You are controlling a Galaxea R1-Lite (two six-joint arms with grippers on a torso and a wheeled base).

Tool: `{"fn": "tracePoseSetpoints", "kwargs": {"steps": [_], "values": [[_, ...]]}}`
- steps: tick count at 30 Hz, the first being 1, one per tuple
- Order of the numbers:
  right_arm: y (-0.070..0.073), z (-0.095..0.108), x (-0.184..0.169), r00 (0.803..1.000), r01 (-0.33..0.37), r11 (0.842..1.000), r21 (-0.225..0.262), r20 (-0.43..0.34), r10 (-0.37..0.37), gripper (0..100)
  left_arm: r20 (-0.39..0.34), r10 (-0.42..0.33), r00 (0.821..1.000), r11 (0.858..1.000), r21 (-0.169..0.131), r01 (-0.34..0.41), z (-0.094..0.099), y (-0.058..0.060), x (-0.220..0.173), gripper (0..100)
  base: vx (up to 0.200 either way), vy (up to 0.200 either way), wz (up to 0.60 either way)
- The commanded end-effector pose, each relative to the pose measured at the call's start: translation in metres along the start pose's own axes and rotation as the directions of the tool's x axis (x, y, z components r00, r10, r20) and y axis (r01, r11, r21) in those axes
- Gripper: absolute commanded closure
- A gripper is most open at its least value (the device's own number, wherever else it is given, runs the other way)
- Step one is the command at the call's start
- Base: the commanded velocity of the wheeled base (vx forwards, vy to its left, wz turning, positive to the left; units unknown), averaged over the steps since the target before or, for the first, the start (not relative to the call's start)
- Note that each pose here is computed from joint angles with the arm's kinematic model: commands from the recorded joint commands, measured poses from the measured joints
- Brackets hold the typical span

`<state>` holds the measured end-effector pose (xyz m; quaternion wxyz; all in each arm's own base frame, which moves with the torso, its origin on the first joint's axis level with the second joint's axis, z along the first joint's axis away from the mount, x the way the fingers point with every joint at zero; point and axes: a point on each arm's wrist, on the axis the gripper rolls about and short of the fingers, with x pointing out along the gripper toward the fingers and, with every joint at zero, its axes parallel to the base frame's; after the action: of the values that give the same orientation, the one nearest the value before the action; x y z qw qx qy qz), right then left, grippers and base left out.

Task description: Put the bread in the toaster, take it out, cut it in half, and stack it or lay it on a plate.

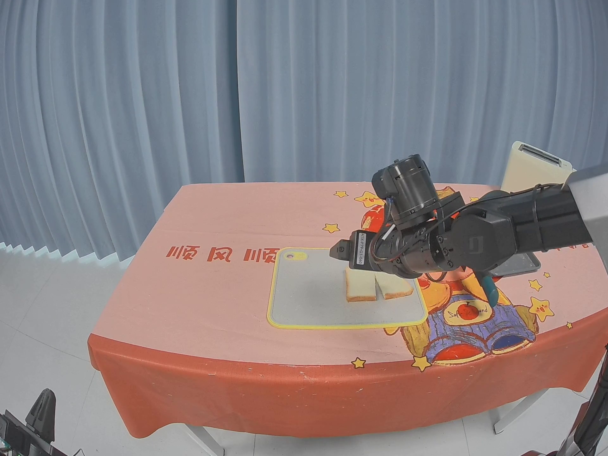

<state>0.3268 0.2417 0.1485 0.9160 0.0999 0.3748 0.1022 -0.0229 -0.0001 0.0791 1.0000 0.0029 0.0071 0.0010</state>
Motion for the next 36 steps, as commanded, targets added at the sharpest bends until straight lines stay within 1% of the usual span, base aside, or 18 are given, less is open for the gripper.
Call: {"fn": "tracePoseSetpoints", "kwargs": {"steps": [1,4,5,8,11,14,18,21,25,28,34,36], "values": [[-0.007,0.007,0.001,1.0,0.013,1.0,0.004,0.011,-0.013,0,-0.012,0.001,1.0,1.0,0.0,-0.001,-0.003,0.0,0.001,100,0.0,0.0,0.0],[-0.012,0.001,0.016,0.999,0.039,0.999,-0.014,-0.015,-0.039,0,-0.01,0.001,1.0,1.0,0.0,-0.001,-0.003,0.0,0.001,100,0.0,0.0,0.0],[-0.013,-0.002,0.022,0.999,0.047,0.999,-0.017,-0.026,-0.048,100,-0.01,-0.001,1.0,1.0,0.0,0.001,-0.003,0.0,0.001,100,0.0,0.0,0.0],[-0.013,-0.003,0.027,0.998,0.052,0.998,-0.018,-0.03,-0.053,100,-0.01,0.001,1.0,1.0,0.0,-0.001,-0.003,0.0,0.001,100,0.0,0.0,0.0],[-0.017,-0.008,0.038,0.996,0.07,0.997,-0.02,-0.052,-0.071,100,-0.01,0.001,1.0,1.0,0.0,-0.001,-0.003,0.0,0.001,100,0.0,0.0,0.0],[-0.017,-0.009,0.04,0.996,0.072,0.997,-0.021,-0.056,-0.073,100,-0.01,-0.001,1.0,1.0,0.0,0.001,-0.003,0.0,0.001,100,0.0,0.0,0.0],[-0.017,-0.007,0.041,0.996,0.072,0.997,-0.017,-0.048,-0.072,100,-0.01,-0.001,1.0,1.0,0.0,0.001,-0.003,0.0,0.001,100,0.0,0.0,0.0],[-0.02,-0.004,0.042,0.995,0.087,0.996,-0.011,-0.04,-0.087,100,-0.01,0.001,1.0,1.0,0.0,-0.001,-0.003,0.0,0.001,100,0.0,0.0,0.0],[-0.021,-0.002,0.04,0.994,0.102,0.995,-0.009,-0.024,-0.102,100,-0.012,0.001,1.0,1.0,0.0,-0.001,-0.004,0.0,0.001,100,0.0,0.0,0.0],[-0.024,-0.001,0.041,0.994,0.108,0.994,-0.004,-0.024,-0.108,100,-0.012,0.001,1.0,1.0,0.0,-0.001,-0.003,0.0,0.001,100,0.0,0.0,0.0],[-0.025,-0.002,0.045,0.993,0.113,0.994,-0.006,-0.03,-0.113,100,-0.012,0.001,1.0,1.0,0.0,-0.001,-0.003,0.0,0.001,100,0.0,0.0,0.0],[-0.027,-0.003,0.048,0.992,0.121,0.993,-0.007,-0.033,-0.121,100,-0.01,-0.001,1.0,1.0,0.0,0.001,-0.003,0.0,0.001,100,0.0,0.0,0.0]]}}
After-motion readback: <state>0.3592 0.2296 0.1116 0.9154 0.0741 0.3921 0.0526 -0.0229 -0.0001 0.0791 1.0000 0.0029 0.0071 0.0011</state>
